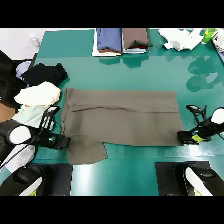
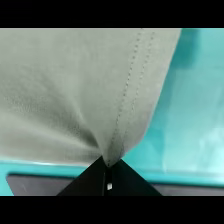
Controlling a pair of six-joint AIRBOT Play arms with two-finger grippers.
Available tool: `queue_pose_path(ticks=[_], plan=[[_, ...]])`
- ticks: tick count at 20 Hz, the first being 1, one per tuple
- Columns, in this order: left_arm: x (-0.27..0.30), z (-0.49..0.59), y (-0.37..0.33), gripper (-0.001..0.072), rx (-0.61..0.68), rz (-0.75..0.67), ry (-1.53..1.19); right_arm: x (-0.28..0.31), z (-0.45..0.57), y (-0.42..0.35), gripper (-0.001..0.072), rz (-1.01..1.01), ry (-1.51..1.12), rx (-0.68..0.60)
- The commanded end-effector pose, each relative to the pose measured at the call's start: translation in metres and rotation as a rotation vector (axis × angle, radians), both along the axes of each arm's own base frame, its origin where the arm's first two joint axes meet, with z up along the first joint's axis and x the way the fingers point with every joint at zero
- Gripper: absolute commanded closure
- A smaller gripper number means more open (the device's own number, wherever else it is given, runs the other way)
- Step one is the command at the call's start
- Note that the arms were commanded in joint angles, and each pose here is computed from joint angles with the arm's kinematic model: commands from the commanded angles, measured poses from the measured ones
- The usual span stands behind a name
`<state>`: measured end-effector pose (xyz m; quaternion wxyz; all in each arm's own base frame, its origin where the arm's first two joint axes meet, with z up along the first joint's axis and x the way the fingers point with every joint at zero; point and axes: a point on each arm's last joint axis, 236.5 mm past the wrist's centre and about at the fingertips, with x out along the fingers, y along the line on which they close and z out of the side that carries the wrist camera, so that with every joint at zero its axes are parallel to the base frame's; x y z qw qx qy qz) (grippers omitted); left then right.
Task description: Fold the shirts.
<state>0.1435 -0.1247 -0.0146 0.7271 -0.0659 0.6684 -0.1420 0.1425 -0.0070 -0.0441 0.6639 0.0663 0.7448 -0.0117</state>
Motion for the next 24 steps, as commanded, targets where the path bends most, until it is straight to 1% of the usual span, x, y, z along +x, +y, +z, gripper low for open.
queue_pose_path(ticks=[1,3,9,13,14,18,20,22,23,24], plan=[[-0.009,0.023,0.005,0.0681,0.007,-0.037,-0.009,-0.003,0.018,-0.009,0.0699,0.012,-0.055,-0.049],[0.02,0.042,-0.003,0.0681,-0.01,-0.047,-0.107,0.013,0.027,-0.012,0.07,0.011,-0.084,-0.054],[0.143,0.063,-0.012,0.0681,0.106,-0.072,-0.311,0.114,0.058,-0.025,0.07,0.003,-0.216,-0.065],[0.223,0.052,0.006,0.068,0.123,0.046,-0.332,0.181,0.068,-0.035,0.0699,0.001,-0.279,-0.075],[0.239,0.049,0.009,0.0681,0.121,0.048,-0.35,0.196,0.067,-0.035,0.07,-0.002,-0.289,-0.067],[0.267,0.018,0.003,0.068,0.127,-0.002,-0.33,0.243,0.051,-0.026,0.07,-0.001,-0.283,-0.014],[0.276,0.005,-0.001,0.0679,0.116,0.006,-0.332,0.261,0.043,-0.019,0.0696,0.006,-0.276,0.006],[0.282,0.001,-0.004,0.0678,0.107,0.017,-0.344,0.277,0.037,-0.009,0.069,-0.007,-0.279,0.059],[0.282,0.002,-0.005,0.0672,0.099,0.023,-0.342,0.285,0.037,-0.003,0.0574,-0.016,-0.293,0.089],[0.281,0.006,-0.008,0.0463,0.085,0.027,-0.333,0.294,0.04,-0.001,0.0388,-0.028,-0.316,0.116]])
